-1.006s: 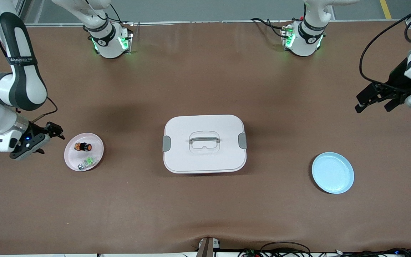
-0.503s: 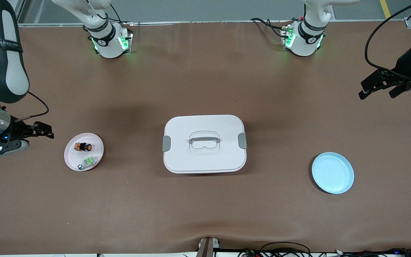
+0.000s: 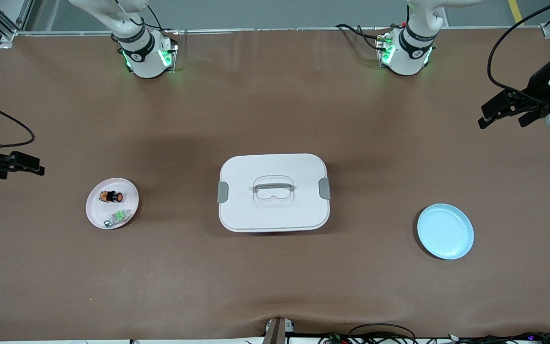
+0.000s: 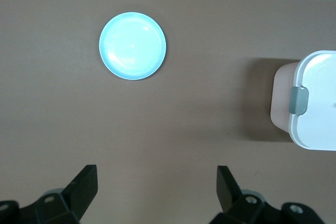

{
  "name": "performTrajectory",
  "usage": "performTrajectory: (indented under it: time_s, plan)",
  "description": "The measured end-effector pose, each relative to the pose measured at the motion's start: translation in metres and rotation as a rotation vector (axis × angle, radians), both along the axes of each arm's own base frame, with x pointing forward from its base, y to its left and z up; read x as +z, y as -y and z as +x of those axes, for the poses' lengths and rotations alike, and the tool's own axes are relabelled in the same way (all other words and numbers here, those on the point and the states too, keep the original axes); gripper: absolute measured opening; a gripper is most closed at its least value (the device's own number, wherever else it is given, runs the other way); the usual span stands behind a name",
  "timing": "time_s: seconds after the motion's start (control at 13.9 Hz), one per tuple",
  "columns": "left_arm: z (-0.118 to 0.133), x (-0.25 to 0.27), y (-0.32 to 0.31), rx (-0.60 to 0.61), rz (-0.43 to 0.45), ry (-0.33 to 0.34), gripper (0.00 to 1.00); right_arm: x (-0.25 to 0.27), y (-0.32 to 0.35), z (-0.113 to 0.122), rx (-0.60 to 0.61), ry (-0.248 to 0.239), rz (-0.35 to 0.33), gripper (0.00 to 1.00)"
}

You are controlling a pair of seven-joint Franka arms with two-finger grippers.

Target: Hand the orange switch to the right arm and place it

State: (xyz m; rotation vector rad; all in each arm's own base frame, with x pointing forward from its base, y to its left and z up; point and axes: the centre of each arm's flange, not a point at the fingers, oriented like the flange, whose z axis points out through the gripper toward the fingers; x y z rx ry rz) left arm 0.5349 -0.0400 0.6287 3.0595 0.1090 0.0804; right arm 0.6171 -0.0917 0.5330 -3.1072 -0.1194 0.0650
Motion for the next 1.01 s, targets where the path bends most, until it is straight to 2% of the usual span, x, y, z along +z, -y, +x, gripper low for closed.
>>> performTrajectory:
  time_s: [0.36,0.57,0.86,1.01]
  plan:
    - [0.002,-0.011,-0.001,-0.004,0.013,-0.024,1.0,0.061,-0.004,-0.005,0.007,0.02,-0.002,1.0]
    - [0.004,-0.017,-0.003,-0.017,0.035,-0.033,1.0,0.072,-0.006,-0.006,0.012,0.034,-0.006,1.0]
    - [0.006,-0.019,-0.003,-0.024,0.035,-0.031,1.0,0.072,-0.007,-0.006,0.007,0.03,-0.009,1.0]
    - [0.009,-0.024,-0.003,-0.025,0.036,-0.038,1.0,0.073,-0.008,-0.011,-0.056,-0.004,-0.007,1.0]
